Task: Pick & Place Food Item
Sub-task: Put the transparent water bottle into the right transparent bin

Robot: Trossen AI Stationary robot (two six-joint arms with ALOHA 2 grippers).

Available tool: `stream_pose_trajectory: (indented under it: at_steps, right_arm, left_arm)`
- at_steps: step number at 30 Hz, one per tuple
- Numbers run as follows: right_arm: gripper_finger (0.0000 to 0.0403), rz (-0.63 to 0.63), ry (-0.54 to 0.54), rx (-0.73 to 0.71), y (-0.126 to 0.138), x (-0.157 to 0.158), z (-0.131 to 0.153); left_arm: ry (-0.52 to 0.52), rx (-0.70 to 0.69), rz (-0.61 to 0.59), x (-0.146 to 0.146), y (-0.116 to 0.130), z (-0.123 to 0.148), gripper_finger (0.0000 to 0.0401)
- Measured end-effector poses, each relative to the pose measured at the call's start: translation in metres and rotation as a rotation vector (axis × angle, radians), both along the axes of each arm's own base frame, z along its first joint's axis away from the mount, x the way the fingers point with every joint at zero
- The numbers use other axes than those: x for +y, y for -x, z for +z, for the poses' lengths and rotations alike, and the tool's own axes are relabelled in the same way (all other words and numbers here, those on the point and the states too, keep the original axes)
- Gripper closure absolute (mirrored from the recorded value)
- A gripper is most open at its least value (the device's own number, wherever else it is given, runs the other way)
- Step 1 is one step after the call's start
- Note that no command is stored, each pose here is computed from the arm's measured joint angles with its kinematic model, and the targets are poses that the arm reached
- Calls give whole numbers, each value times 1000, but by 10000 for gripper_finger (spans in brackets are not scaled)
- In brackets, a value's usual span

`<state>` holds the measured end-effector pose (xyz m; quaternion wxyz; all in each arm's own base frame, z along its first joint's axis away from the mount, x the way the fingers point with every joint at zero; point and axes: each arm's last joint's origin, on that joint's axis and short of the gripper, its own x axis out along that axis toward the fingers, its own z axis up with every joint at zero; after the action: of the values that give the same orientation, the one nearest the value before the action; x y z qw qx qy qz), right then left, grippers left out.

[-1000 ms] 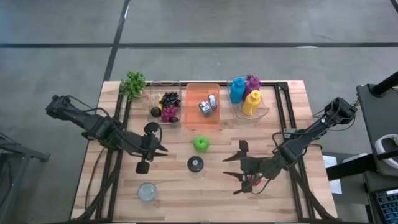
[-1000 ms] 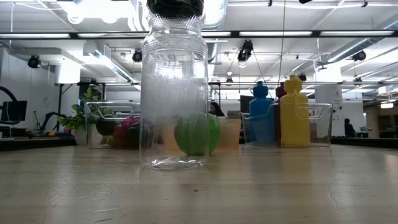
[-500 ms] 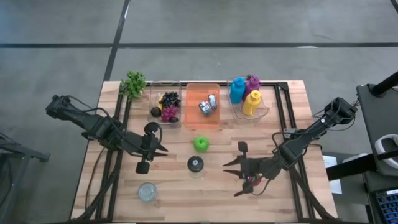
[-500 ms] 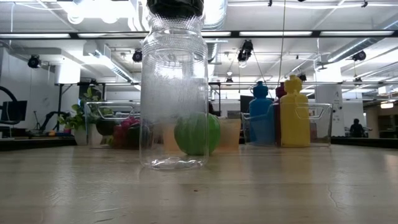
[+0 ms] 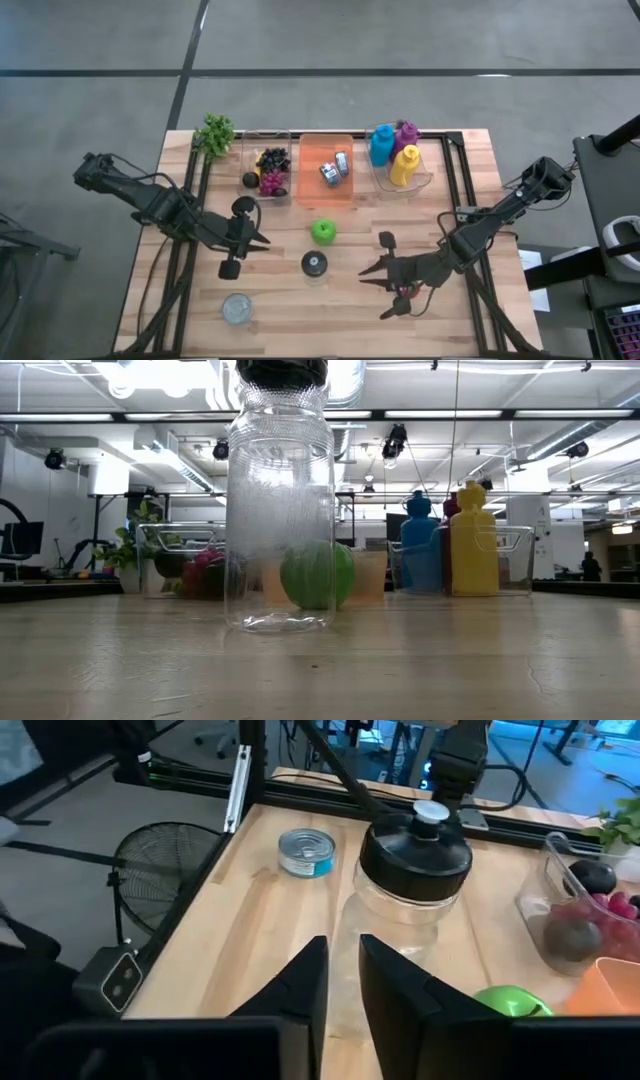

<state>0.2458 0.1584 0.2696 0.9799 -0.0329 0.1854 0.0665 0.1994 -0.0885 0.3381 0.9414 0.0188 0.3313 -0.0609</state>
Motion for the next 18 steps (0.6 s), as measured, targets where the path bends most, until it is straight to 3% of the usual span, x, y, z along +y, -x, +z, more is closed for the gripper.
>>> stream_pose_trajectory:
  at_steps: [18]
  right_arm:
    - [202,-13,-15,-4,-1,-1,1]
  left_arm:
    - [0,0,0,0,0,0,331]
